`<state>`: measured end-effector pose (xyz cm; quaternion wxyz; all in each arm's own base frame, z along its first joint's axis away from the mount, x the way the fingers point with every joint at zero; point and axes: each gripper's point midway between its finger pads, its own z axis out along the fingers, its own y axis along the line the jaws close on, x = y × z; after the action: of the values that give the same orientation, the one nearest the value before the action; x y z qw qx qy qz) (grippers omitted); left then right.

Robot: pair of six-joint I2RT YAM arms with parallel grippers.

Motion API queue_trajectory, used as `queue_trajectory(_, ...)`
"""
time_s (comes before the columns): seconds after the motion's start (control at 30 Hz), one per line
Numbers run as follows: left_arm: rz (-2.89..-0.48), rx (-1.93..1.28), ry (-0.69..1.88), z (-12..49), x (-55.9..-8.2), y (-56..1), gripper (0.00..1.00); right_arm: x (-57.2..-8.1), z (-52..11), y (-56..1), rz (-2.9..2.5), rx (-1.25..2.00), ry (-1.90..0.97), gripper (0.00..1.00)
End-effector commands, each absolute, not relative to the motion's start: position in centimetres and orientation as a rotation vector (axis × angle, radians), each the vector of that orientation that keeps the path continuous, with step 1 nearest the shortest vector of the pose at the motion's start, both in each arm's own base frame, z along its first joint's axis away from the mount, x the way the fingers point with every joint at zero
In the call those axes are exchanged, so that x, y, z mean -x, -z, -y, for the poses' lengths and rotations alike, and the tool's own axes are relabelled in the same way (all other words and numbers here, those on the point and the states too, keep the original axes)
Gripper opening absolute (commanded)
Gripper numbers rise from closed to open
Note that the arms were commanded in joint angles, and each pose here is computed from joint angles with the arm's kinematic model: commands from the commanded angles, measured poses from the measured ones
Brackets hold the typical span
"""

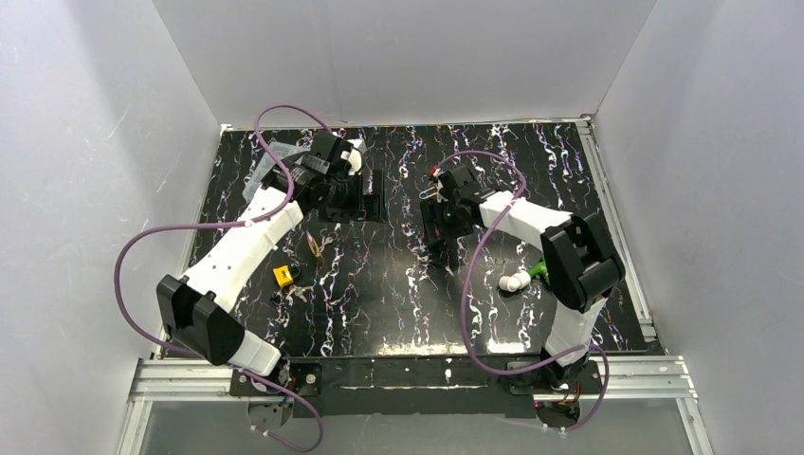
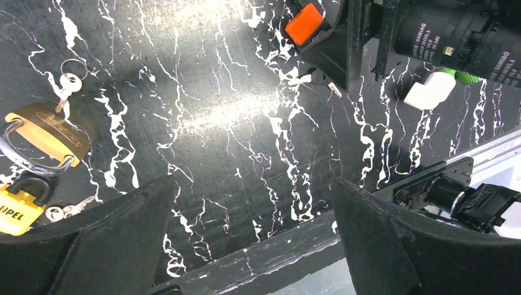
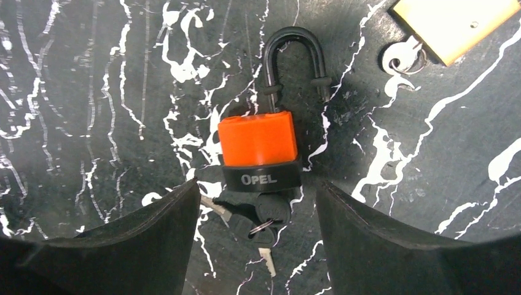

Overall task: Lock with the key
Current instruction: Pick up the lock from the center of the board.

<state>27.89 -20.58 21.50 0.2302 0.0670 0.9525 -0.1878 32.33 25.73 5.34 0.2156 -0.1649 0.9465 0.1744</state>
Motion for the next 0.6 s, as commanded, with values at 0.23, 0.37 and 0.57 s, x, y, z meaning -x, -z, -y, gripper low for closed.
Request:
queue_trajectory(0.23,-2.626,-0.188,0.448,19.4,-27.4,-22.0,0.98,-34.1,-27.1,-4.9,-2.608,0.565,-0.395,0.75)
queue_trajectory(0.37,-2.624,-0.179,0.435,19.2,-27.4,-22.0,0.98,-33.7,-27.3,-4.0,-2.628,0.617,-0.332,0.73)
queue_trajectory(0.57,-2.628,-0.178,0.412,18.9,-27.5,-21.9,0.98,-33.4,-26.5,-3.1,-2.670,0.602,-0.267,0.70)
